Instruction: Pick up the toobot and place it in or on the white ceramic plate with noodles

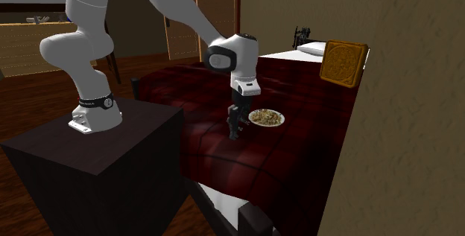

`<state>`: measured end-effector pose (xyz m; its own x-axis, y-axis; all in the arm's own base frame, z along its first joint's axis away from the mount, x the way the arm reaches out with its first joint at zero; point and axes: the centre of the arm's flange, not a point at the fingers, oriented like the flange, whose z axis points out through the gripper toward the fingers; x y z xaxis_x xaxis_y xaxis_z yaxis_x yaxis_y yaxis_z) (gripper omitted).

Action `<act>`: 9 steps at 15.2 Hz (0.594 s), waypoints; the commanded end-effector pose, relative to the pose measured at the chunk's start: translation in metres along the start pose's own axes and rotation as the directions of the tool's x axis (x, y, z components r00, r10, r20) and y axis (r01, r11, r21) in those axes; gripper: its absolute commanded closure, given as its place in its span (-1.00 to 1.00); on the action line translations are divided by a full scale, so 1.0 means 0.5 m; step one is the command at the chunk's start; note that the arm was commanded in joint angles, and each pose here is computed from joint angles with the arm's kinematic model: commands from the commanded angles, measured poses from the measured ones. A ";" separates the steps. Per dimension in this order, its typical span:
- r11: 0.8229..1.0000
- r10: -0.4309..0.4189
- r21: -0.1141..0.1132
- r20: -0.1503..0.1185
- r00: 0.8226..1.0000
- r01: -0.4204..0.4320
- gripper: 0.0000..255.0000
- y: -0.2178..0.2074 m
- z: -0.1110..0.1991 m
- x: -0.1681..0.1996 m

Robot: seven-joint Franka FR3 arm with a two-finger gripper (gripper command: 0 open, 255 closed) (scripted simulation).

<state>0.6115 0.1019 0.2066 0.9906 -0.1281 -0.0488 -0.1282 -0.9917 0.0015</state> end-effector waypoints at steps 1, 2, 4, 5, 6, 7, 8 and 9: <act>1.000 0.000 0.000 0.000 1.000 0.000 -1.00 -0.001 0.018 0.001; 1.000 0.000 0.000 0.000 1.000 0.000 -1.00 -0.001 0.018 0.001; 1.000 0.000 0.000 0.000 1.000 0.000 -1.00 -0.002 0.018 0.001; 1.000 0.000 0.000 0.000 1.000 0.000 -1.00 -0.002 0.018 0.001; 1.000 0.000 0.000 0.000 1.000 0.000 -1.00 -0.002 0.018 0.001; 1.000 0.000 0.000 0.000 1.000 0.000 -1.00 -0.002 0.018 0.001; 1.000 0.000 0.000 0.000 1.000 0.000 -1.00 -0.002 0.018 0.001; 1.000 0.000 0.000 0.000 1.000 0.000 1.00 -0.001 0.018 0.001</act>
<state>0.6118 0.1025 0.1976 0.9906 -0.1282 -0.0484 -0.1283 -0.9917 0.0013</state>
